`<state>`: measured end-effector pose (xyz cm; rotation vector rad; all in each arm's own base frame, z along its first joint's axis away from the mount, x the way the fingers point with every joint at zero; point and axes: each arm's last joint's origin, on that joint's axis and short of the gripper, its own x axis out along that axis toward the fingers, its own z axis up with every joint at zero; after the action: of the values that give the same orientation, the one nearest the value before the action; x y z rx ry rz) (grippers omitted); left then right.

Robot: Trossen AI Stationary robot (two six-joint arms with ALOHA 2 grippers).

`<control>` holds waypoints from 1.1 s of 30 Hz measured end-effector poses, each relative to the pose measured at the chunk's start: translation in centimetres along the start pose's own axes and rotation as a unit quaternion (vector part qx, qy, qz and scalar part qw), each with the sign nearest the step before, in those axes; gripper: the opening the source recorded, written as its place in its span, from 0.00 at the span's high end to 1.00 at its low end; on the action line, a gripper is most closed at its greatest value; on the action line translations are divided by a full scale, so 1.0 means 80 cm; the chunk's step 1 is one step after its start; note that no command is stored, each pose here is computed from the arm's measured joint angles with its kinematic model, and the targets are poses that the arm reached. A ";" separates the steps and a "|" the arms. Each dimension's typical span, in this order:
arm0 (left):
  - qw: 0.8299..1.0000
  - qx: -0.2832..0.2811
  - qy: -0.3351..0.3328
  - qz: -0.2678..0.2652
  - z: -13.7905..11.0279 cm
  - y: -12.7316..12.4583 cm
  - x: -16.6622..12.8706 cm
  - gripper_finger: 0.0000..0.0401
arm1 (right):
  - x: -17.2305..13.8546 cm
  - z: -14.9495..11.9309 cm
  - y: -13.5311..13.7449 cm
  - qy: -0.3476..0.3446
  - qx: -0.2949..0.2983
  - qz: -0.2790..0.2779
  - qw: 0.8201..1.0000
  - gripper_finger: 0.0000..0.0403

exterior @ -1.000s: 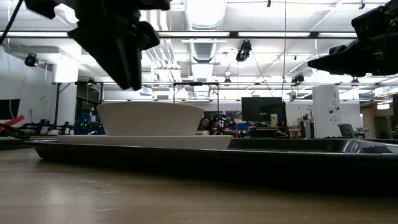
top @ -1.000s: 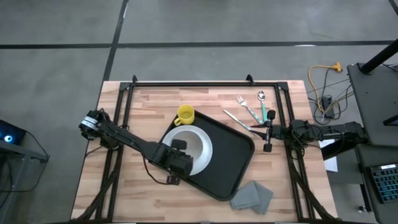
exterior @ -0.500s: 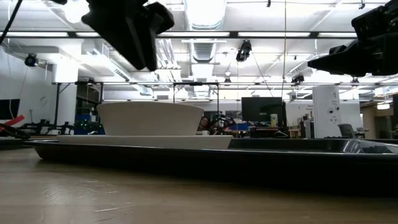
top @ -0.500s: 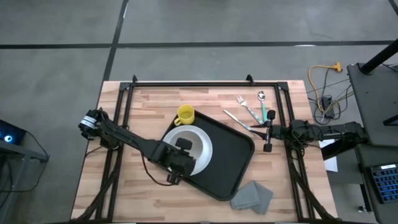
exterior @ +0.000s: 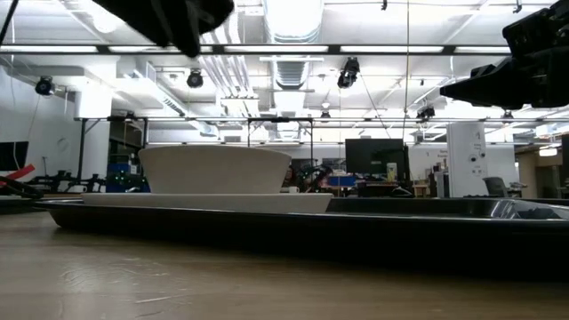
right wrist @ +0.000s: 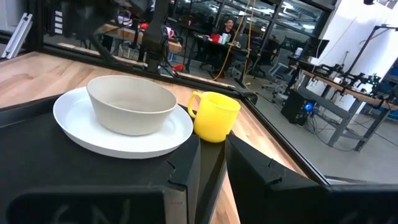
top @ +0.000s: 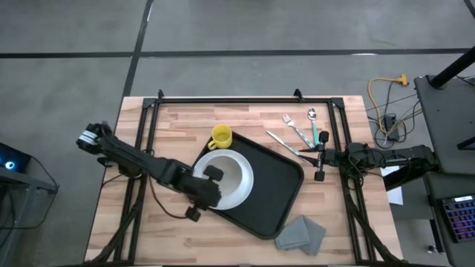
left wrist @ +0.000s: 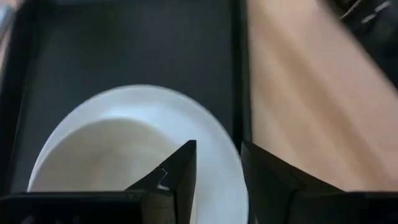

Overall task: Set up tray
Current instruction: Put the gray napkin on the black serving tray to the right of the white plate

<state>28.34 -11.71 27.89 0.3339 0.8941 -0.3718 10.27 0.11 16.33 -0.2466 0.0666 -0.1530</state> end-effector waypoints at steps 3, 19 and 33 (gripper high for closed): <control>0.999 -0.002 -0.045 0.001 -0.013 -0.001 -0.018 0.72 | 0.000 0.000 0.000 0.000 -0.001 0.000 1.000 0.83; 0.980 0.001 -0.199 0.024 -0.148 -0.017 -0.051 0.72 | 0.000 0.000 0.000 0.000 -0.001 0.000 1.000 0.83; 0.880 0.012 -0.467 0.081 -0.216 -0.025 -0.057 0.72 | 0.000 0.000 0.000 0.000 0.000 0.000 1.000 0.83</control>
<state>12.96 -5.27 21.20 0.2062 -0.0920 -0.3337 10.27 0.12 16.32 -0.2462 0.0674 -0.1521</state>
